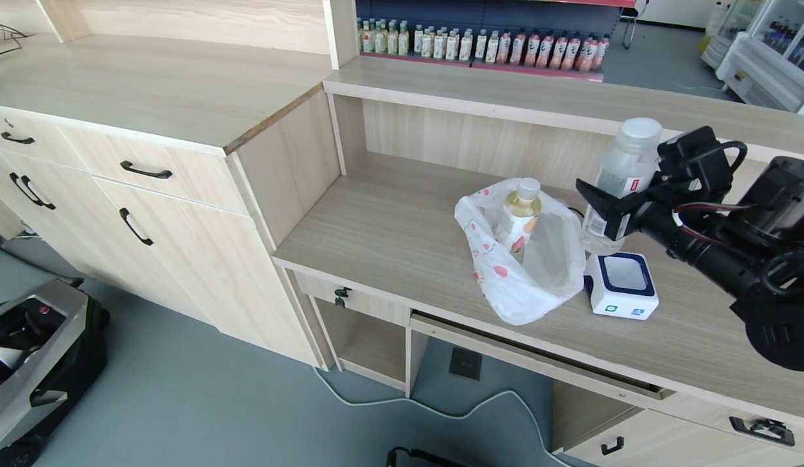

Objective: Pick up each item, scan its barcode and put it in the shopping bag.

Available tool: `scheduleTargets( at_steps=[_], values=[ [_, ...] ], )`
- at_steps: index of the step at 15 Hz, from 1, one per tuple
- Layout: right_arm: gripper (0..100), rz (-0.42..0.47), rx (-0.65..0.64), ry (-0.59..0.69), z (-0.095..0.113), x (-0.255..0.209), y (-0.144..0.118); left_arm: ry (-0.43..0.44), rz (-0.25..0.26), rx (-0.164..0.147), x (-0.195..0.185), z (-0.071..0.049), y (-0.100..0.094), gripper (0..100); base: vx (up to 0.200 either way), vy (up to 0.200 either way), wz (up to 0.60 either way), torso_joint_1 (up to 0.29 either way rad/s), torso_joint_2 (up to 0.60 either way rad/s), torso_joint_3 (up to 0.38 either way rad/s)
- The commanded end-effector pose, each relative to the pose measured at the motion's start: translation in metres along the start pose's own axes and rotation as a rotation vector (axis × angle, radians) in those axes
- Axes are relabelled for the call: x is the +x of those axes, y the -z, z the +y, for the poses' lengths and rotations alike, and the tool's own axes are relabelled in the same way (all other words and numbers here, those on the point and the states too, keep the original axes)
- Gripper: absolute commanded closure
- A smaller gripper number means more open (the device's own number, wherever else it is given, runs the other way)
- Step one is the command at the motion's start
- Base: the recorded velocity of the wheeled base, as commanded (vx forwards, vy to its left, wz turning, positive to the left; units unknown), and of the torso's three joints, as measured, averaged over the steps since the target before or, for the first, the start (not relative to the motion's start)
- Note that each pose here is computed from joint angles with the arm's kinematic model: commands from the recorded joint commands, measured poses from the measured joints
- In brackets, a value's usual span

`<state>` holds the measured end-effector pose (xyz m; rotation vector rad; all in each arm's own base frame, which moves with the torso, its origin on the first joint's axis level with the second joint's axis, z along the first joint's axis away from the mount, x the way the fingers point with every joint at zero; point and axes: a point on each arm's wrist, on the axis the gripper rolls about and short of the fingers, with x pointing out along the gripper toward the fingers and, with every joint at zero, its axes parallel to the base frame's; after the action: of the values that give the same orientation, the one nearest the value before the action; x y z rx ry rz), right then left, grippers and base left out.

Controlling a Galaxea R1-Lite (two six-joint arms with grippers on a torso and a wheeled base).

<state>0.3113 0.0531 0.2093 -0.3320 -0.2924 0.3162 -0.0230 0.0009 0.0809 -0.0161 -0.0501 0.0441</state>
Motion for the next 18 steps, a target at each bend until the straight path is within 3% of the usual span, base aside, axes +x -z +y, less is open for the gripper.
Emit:
scheduleTargets(
  at_steps=[1, 4, 8, 18],
  values=[
    [100, 0.063, 0.135, -0.055, 0.01, 0.012, 0.037, 0.0, -0.001, 0.0, 0.0, 0.0, 0.0, 0, 0.0, 0.0, 0.0, 0.0, 0.0, 0.0],
    [100, 0.109, 0.226, -0.064, 0.02, 0.024, 0.075, 0.0, -0.001, 0.0, 0.0, 0.0, 0.0, 0, 0.0, 0.0, 0.0, 0.0, 0.0, 0.0],
    [100, 0.085, 0.234, -0.084, 0.037, 0.038, 0.102, 0.0, -0.001, 0.0, 0.0, 0.0, 0.0, 0, 0.0, 0.0, 0.0, 0.0, 0.0, 0.0],
    [100, 0.073, 0.231, -0.102, 0.047, 0.049, 0.131, 0.0, -0.001, 0.001, 0.0, 0.0, 0.0, 0, 0.0, 0.0, 0.0, 0.0, 0.0, 0.0]
  ],
)
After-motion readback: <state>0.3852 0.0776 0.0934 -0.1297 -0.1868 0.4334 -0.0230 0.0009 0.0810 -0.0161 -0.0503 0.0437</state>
